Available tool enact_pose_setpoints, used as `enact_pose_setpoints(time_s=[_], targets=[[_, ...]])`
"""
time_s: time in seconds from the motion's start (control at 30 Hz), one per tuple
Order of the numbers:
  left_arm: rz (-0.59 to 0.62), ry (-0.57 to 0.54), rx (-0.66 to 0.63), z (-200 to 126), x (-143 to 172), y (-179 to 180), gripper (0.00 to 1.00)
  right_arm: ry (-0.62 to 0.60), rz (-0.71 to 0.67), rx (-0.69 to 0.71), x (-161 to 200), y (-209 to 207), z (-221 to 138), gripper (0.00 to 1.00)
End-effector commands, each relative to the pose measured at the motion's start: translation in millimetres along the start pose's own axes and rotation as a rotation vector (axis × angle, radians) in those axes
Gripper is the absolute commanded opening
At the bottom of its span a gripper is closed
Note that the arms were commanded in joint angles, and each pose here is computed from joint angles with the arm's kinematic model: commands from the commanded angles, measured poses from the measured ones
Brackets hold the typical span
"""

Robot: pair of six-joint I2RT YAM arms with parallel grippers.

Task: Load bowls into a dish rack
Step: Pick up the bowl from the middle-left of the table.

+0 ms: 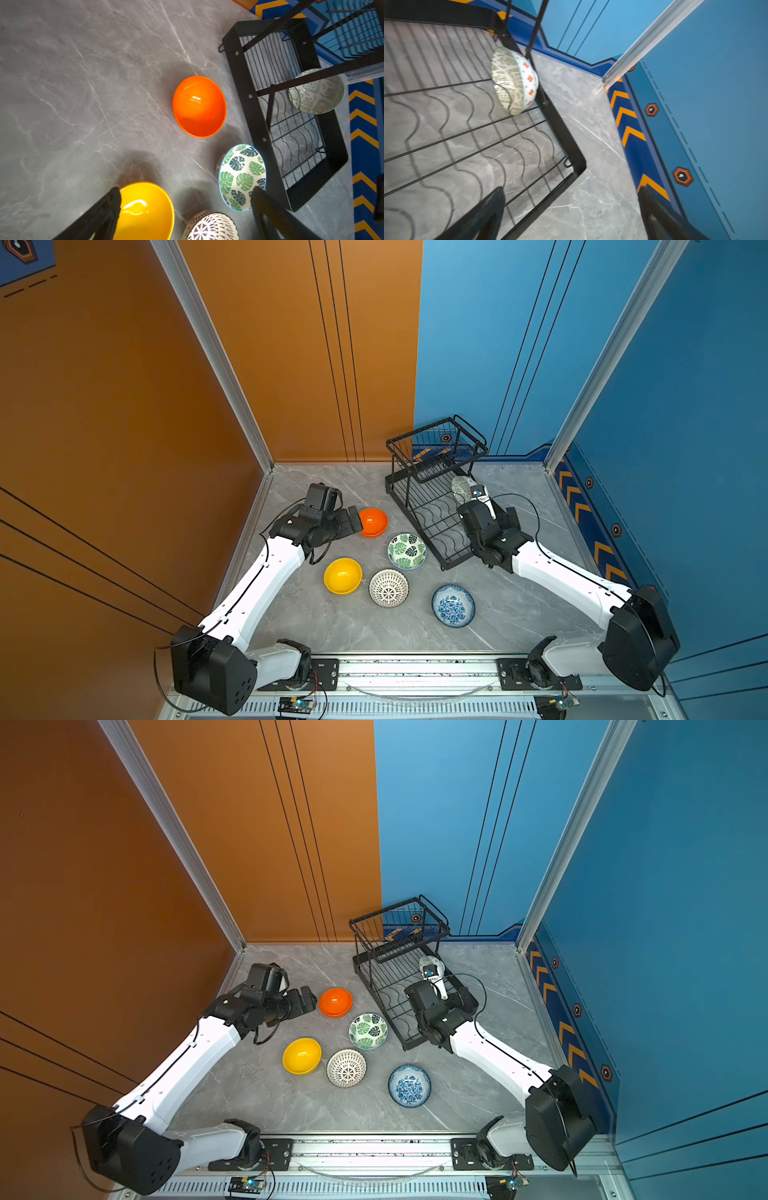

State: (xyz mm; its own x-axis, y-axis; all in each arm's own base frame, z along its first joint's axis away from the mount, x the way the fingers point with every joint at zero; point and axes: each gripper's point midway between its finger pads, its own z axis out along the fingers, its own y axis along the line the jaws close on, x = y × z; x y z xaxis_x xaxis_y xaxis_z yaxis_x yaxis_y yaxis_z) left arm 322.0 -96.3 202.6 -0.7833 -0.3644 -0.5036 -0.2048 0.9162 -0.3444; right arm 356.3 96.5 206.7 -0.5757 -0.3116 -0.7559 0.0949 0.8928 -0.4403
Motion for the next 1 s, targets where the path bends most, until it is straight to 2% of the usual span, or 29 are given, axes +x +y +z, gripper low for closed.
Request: enact_pose_setpoints(time_s=[0.0,0.13,0.43,0.67,0.7,0.73,0.97], targets=[[0.029,0.124,-0.111,-4.3,26.3,29.0,0.98,0.026,0.062,-0.252,-8.6,24.7,-25.7,1.00],[0.026,0.222,-0.161,-2.8,46.4,44.1,0.98,0.014,0.116,-0.453,-27.3,47.9,-49.7,1.00],[0.058,0.308,-0.268,-3.5,82.7,78.8,1.00,0.070,0.107,-0.585,-24.5,85.2,-47.7,1.00],[0.072,0.374,-0.343,7.7,98.7,102.4,0.88,0.071,0.135,-0.654,-29.6,105.8,-50.3,1.00],[0.065,0.381,-0.346,8.9,99.2,104.3,0.80,0.074,0.132,-0.654,-29.5,107.6,-49.4,1.00],[0.064,0.386,-0.354,10.4,99.7,106.4,0.77,0.076,0.131,-0.652,-29.3,108.4,-48.6,1.00],[0.050,0.444,-0.343,31.8,112.4,107.8,0.63,0.092,0.133,-0.657,-28.1,114.1,-42.8,1.00]])
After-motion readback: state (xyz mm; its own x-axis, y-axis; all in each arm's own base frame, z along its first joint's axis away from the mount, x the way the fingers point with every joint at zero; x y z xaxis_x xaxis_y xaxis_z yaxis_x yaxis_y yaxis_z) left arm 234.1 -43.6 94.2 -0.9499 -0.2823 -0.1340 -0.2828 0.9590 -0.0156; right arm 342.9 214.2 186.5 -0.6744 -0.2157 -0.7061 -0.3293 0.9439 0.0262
